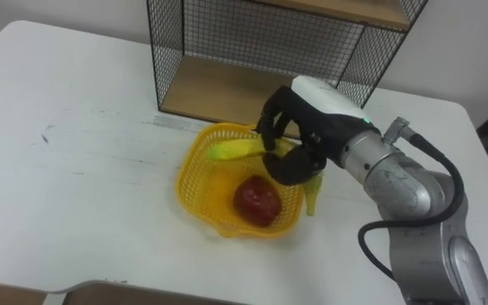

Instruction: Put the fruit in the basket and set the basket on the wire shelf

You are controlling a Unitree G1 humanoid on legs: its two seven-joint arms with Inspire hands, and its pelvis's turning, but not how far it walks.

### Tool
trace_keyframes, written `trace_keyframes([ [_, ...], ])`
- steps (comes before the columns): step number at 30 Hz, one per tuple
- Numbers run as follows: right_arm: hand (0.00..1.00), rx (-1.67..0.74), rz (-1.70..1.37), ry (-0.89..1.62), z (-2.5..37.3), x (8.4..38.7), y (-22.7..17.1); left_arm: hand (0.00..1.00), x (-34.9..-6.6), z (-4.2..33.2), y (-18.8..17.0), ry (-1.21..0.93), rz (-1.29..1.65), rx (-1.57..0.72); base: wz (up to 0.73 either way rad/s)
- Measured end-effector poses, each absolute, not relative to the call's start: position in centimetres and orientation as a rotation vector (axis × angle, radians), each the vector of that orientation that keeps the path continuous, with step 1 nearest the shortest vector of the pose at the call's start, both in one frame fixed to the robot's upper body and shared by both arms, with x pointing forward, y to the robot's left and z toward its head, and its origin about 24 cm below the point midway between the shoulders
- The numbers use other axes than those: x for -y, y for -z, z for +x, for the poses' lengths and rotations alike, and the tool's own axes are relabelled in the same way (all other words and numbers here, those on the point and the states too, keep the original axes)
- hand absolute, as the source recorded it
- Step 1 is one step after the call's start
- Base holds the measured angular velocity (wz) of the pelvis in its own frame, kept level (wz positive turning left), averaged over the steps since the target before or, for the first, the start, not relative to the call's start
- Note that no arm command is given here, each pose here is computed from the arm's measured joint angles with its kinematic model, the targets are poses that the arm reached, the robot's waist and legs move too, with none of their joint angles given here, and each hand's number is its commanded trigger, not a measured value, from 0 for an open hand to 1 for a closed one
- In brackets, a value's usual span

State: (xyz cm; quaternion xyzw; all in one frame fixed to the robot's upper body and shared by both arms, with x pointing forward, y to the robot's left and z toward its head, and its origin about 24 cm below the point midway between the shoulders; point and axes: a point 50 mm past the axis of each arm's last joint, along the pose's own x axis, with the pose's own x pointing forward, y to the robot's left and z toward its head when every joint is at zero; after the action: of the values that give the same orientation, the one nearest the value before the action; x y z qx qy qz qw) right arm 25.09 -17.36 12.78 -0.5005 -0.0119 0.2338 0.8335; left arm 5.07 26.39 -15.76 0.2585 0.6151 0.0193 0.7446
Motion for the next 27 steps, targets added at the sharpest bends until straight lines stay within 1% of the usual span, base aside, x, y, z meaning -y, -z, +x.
trace_keyframes([
  [22, 0.0, 0.03, -1.042, -0.502, 25.08, 17.0, -12.63, 0.0, -26.37, 5.15, 15.76, -0.042, 0.565, -1.345, 0.0],
  [27, 0.0, 0.014, -1.007, -0.497, 25.13, 16.95, -12.38, 0.0, -26.29, 5.12, 15.79, -0.069, 0.526, -1.346, 0.0],
])
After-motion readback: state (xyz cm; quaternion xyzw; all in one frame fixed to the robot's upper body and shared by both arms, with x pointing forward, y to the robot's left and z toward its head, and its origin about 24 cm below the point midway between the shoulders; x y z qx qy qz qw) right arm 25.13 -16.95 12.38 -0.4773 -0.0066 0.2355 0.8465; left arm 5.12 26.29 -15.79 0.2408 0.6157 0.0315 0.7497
